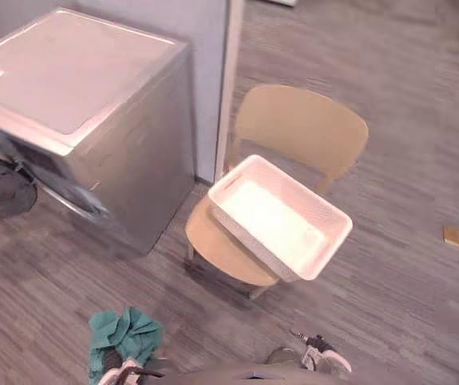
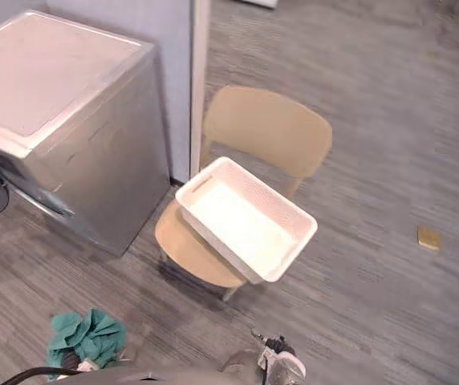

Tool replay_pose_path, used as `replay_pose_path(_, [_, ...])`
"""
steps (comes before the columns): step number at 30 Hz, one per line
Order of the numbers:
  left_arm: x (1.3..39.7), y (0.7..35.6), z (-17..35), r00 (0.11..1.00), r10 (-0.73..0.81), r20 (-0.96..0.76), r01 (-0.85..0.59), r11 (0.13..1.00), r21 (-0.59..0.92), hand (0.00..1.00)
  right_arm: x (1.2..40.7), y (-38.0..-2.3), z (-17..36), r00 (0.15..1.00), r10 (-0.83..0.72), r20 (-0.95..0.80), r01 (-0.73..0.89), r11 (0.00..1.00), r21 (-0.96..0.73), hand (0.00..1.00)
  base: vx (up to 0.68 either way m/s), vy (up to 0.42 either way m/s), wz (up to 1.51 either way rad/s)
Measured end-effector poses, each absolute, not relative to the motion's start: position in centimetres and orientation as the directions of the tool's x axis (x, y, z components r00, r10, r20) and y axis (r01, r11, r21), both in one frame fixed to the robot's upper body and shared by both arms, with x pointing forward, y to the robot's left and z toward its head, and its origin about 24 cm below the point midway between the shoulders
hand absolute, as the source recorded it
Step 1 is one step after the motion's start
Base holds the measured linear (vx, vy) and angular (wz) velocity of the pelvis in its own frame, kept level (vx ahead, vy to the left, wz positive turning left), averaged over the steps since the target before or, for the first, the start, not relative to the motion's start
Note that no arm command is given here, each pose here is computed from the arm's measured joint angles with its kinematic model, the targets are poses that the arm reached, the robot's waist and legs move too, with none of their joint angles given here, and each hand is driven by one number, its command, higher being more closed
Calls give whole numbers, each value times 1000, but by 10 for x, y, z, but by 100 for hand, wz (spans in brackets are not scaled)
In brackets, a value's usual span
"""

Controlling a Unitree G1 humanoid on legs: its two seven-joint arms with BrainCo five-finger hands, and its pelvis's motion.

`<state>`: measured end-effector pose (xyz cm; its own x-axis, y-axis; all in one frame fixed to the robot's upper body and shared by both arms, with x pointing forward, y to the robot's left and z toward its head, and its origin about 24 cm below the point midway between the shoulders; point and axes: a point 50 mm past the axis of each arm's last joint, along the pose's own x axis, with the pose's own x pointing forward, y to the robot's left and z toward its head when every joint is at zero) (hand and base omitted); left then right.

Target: Pick up the laundry basket with both hands and put the clothes into the washing machine.

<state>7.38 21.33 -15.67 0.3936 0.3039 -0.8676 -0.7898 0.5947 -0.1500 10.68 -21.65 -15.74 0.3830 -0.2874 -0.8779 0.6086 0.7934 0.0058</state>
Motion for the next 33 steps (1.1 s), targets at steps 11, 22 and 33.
replay_pose_path(11, [91, 185, -156, 484, 178, -857, -578, 800, -160, 100, 103, -242, -151, 386, -356, -851, 678, 735, -1, 0, -9, 105, 69])
replay_pose_path(22, [120, 196, -149, 539, 178, -824, -516, 842, -156, 100, 66, -206, -166, 304, -273, -913, 790, 607, 81, 0, -34, -113, 25])
replay_pose_path(33, [142, 178, -130, 655, 181, -733, -538, 793, -285, 100, 82, -205, -160, 370, -287, -884, 775, 620, 123, 0, 78, 71, -8])
